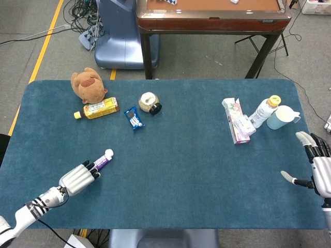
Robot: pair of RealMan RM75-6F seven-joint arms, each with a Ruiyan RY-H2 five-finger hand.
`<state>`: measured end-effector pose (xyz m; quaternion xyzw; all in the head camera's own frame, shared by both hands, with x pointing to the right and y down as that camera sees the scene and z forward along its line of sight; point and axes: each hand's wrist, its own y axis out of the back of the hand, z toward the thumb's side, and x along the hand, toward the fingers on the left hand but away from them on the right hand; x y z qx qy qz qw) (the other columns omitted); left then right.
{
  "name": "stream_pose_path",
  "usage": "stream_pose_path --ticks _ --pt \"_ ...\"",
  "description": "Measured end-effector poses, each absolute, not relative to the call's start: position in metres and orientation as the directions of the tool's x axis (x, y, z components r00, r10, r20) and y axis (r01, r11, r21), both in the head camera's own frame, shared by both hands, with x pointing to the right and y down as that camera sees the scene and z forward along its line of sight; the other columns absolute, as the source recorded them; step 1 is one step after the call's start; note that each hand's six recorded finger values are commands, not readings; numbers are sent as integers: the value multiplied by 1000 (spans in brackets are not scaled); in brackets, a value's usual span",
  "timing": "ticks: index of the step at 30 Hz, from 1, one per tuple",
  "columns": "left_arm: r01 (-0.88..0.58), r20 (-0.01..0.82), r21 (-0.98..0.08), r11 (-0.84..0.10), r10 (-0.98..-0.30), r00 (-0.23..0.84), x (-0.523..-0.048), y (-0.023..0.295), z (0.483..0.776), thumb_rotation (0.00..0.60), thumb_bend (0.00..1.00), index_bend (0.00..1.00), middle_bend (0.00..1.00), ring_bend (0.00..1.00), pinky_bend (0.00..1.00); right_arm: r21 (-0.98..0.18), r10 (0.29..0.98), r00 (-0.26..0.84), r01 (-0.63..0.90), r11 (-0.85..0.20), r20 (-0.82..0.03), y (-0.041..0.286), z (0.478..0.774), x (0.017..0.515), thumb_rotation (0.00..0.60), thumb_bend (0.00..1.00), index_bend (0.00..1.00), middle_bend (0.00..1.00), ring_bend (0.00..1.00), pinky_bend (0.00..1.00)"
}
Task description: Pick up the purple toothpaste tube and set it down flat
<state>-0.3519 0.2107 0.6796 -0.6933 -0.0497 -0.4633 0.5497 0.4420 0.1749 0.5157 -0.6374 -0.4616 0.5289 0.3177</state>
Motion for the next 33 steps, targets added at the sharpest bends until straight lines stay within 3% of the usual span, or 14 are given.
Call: stream_pose_path --ticks 11,16,20,26,33 --pt "581 695 -709 -400 -533 482 -380 187 676 600 339 321 337 216 228 -893 927 16 260 -367 -376 175 516 442 600 108 85 102 0 0" --pt "515 690 -715 -473 -595 412 -388 179 675 572 335 311 334 216 230 -892 927 14 265 -365 -375 175 517 444 600 108 85 102 0 0" --pt "398 697 -715 -576 -638 328 -390 175 676 424 292 281 319 216 231 -893 927 10 265 -365 -376 176 517 447 600 109 85 102 0 0" --pt "300 726 -686 -662 -649 227 -388 170 685 247 237 234 302 216 231 -893 927 2 268 -363 -376 178 517 450 600 109 85 102 0 0" --pt "235 762 -647 -726 -632 145 -382 162 699 134 219 200 284 215 231 -893 926 -10 271 -360 -377 180 517 455 600 109 85 102 0 0"
